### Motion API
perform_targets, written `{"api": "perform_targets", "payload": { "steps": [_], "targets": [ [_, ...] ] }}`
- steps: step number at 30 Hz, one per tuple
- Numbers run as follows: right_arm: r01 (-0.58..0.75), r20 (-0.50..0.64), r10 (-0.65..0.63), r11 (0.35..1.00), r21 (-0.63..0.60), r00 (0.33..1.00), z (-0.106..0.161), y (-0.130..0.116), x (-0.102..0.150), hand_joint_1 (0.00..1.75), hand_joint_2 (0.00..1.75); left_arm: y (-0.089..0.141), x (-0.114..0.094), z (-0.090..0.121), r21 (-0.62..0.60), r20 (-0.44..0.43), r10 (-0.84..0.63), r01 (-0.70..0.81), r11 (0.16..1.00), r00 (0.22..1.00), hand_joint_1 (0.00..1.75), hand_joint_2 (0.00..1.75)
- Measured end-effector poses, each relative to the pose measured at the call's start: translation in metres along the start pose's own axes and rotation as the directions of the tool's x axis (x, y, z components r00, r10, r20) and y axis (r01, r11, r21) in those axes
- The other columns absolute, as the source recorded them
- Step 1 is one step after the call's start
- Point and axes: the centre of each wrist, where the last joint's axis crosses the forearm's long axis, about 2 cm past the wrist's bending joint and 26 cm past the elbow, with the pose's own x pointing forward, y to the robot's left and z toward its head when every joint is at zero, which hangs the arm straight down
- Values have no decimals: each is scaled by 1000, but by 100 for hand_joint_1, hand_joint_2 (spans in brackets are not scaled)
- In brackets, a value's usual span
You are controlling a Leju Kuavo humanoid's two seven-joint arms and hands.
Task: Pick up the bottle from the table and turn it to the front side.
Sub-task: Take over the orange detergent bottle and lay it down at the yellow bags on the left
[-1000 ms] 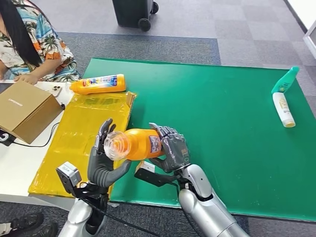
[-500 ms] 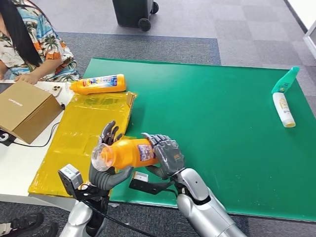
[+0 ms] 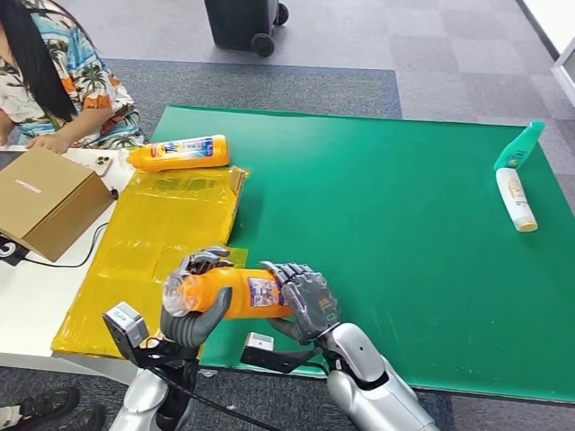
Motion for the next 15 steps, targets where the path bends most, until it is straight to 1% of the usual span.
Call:
{"api": "perform_targets", "payload": {
  "steps": [4, 5, 6, 8, 9, 10, 15],
  "targets": [
    [2, -2, -2, 1000, -12, 1000, 4, 0, 1, 175, 175, 0, 0, 0, -2, 4, 5, -5, 1000, 1000, 175, 175],
    [4, -3, -4, 1000, -12, 1000, 5, 0, 1, 164, 175, -1, 0, 0, -2, 5, 7, -7, 1000, 1000, 175, 175],
    [6, -4, -6, 1000, -13, 1000, 6, 1, 2, 129, 175, -1, 0, -1, -1, 6, 10, -10, 1000, 1000, 175, 175],
    [11, -7, -11, 1000, -14, 1000, 7, 1, 4, 42, 87, -1, 0, -1, 2, 9, 9, -9, 1000, 1000, 175, 175],
    [14, -7, -14, 1000, -15, 1000, 8, 2, 4, 9, 44, -2, 0, -2, 4, 12, 3, -3, 1000, 1000, 175, 175],
    [18, -5, -18, 1000, -16, 1000, 9, 2, 6, 0, 0, -2, 1, -4, 7, 15, -9, 9, 1000, 1000, 175, 175],
    [43, 10, -43, 998, -42, 999, 12, 2, 13, 0, 0, 5, 5, -14, 20, 42, -156, 156, 988, 987, 175, 175]
  ]
}}
